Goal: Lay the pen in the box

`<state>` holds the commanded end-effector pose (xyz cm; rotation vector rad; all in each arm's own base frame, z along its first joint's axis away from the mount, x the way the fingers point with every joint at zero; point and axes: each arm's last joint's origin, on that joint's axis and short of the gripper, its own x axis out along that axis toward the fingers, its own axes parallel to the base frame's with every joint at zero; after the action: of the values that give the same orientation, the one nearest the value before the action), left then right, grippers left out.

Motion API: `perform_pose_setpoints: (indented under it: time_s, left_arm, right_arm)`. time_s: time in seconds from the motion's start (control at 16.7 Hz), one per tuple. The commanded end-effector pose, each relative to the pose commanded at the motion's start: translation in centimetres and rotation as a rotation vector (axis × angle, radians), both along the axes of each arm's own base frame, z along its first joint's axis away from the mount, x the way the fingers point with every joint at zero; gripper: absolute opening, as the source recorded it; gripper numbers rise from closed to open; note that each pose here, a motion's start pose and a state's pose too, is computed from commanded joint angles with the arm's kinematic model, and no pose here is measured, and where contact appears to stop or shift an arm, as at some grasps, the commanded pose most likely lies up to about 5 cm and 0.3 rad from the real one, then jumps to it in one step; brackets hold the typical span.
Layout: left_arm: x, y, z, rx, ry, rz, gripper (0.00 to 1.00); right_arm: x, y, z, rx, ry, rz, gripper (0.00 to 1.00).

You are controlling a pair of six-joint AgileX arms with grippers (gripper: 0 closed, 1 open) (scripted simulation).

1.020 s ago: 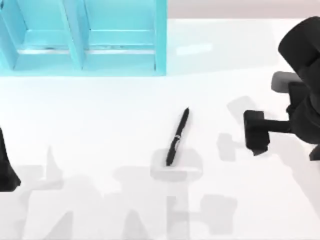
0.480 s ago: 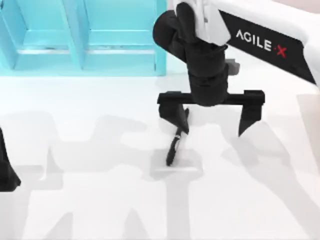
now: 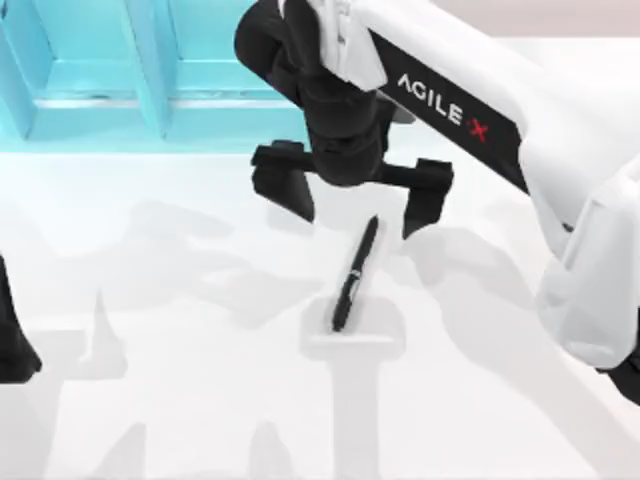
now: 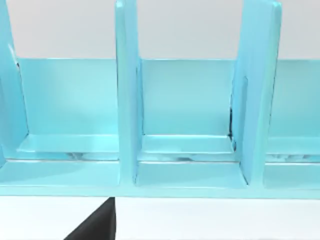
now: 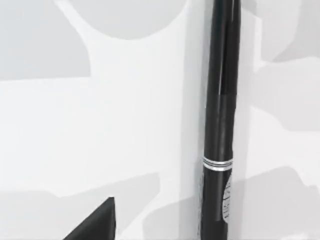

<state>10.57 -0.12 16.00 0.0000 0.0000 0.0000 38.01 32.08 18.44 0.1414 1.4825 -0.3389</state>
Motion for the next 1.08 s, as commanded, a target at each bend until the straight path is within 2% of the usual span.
perform_pose_setpoints:
  time_s: [0.54, 0.9, 1.08]
  left_arm:
    - [0.0, 0.0, 0.0, 0.0, 0.0, 0.0, 1.0]
    - [0.0, 0.0, 0.0, 0.0, 0.0, 0.0, 1.0]
    - [0.0, 0.0, 0.0, 0.0, 0.0, 0.0, 1.0]
  right_arm:
    - [0.4, 0.0, -0.6, 0.01, -0.014, -0.004, 1.0]
    - [0.8, -0.6, -7.3, 0.004, -0.008, -0.004, 1.0]
    - [0.7, -1.0, -9.6, 0.006, -0.01, -0.004, 1.0]
